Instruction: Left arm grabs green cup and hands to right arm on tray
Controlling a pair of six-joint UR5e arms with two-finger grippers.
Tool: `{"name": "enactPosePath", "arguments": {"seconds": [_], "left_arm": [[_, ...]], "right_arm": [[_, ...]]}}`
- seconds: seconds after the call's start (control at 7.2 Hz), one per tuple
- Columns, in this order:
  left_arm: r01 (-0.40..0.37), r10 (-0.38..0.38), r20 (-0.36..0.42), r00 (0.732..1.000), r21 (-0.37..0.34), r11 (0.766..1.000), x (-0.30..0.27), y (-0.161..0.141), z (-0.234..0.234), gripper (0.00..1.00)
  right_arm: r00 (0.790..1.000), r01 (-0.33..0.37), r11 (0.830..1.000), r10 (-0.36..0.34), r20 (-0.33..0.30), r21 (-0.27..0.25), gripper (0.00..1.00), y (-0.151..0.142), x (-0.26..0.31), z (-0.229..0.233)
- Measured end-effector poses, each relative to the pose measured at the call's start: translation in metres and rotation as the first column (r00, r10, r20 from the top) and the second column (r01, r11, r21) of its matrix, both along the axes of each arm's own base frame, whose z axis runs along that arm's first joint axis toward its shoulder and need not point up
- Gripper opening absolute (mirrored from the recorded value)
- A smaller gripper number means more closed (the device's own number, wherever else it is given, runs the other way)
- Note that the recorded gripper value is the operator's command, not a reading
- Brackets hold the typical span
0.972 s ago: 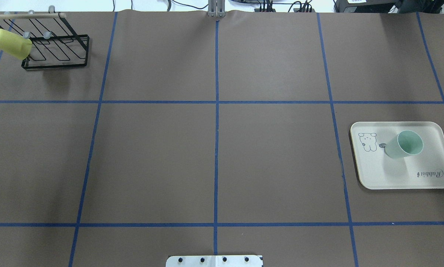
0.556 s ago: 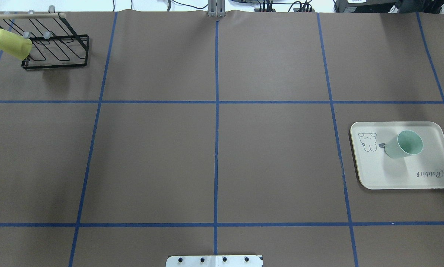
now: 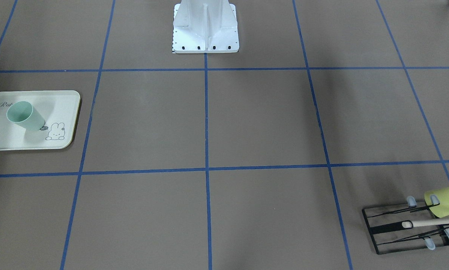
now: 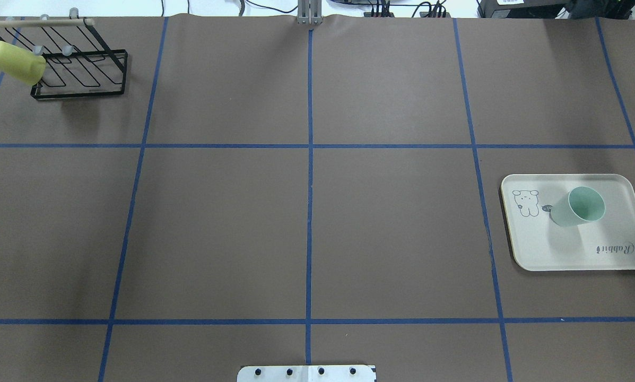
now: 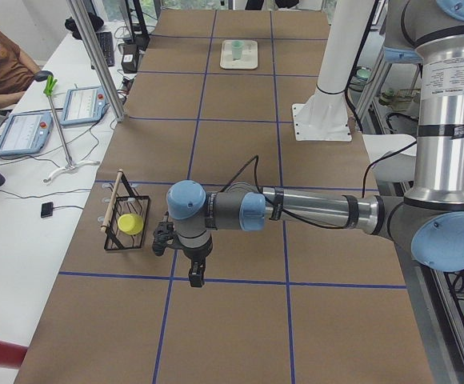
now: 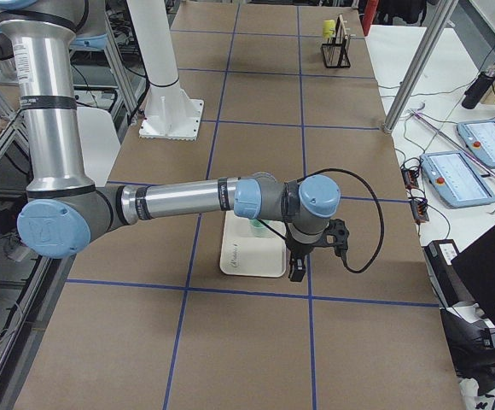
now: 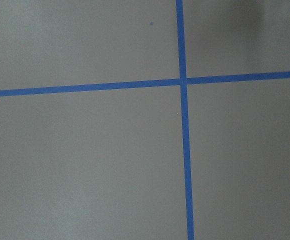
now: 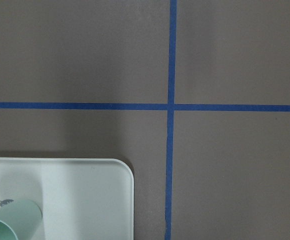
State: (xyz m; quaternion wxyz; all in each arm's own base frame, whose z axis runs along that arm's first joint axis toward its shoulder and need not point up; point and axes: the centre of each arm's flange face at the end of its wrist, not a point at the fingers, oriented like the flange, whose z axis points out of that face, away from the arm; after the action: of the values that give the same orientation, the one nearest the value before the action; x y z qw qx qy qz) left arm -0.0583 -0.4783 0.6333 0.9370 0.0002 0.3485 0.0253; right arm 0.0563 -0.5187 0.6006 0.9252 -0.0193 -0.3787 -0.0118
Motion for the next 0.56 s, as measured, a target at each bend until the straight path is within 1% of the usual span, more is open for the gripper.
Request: {"name": "enactPosePath", "arguments": {"seconds": [0.56], "left_arm": [[0.0, 0.0, -0.001, 1.0, -0.003, 1.0, 0.0, 0.0018, 0.0029, 1.0]], "right_arm": [[1.0, 0.001, 1.0, -0.001, -0.001, -0.008, 1.0, 0.0048, 0.0001, 0.0053]]}}
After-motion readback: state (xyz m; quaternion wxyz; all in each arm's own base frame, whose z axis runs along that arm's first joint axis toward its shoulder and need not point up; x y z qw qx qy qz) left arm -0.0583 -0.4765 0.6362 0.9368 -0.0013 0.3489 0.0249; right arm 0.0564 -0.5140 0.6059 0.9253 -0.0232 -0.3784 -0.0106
